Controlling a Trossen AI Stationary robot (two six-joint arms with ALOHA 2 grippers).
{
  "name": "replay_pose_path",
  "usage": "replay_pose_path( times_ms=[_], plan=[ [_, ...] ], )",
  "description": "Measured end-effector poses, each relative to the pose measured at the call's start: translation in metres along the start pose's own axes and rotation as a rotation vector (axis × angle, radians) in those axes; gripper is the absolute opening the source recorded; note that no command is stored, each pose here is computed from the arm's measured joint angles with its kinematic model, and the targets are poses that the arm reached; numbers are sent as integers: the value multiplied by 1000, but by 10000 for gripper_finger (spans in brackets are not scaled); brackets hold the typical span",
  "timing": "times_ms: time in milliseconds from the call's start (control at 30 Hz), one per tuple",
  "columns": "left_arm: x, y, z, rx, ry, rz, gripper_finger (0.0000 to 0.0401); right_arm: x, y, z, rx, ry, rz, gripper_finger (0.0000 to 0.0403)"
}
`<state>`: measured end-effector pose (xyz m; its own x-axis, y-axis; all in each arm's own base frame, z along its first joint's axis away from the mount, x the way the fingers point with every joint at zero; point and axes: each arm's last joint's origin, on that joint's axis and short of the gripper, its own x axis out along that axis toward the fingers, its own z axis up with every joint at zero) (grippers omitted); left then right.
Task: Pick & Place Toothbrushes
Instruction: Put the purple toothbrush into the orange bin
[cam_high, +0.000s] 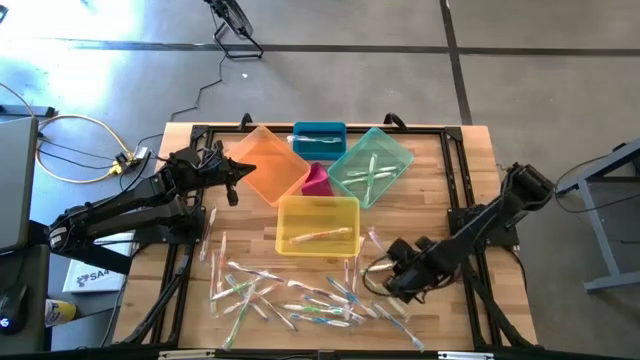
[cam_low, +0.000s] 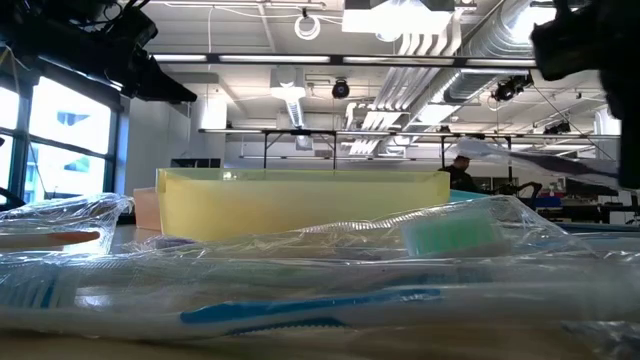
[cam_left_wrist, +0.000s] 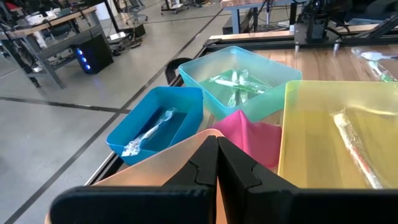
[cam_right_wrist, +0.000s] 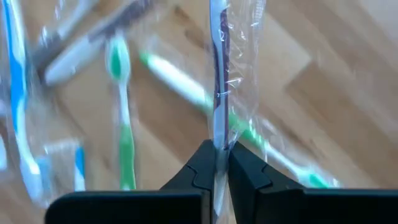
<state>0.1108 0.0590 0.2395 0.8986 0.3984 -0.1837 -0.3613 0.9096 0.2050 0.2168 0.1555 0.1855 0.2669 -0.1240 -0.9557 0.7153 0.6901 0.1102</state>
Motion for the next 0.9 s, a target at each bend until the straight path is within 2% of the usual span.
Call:
replay_pose_path(
  times_ms=[267,533,900],
  plan=[
    [0,0,0,2,0,0,0,8,-7,37,-91,-73,-39,15],
    [0,1,0,4,4,19,0,2,-27,85,-187,-147,-63,15],
    [0,2,0,13,16,66,0,-23,-63,153,-264,-364,7,15]
  ],
)
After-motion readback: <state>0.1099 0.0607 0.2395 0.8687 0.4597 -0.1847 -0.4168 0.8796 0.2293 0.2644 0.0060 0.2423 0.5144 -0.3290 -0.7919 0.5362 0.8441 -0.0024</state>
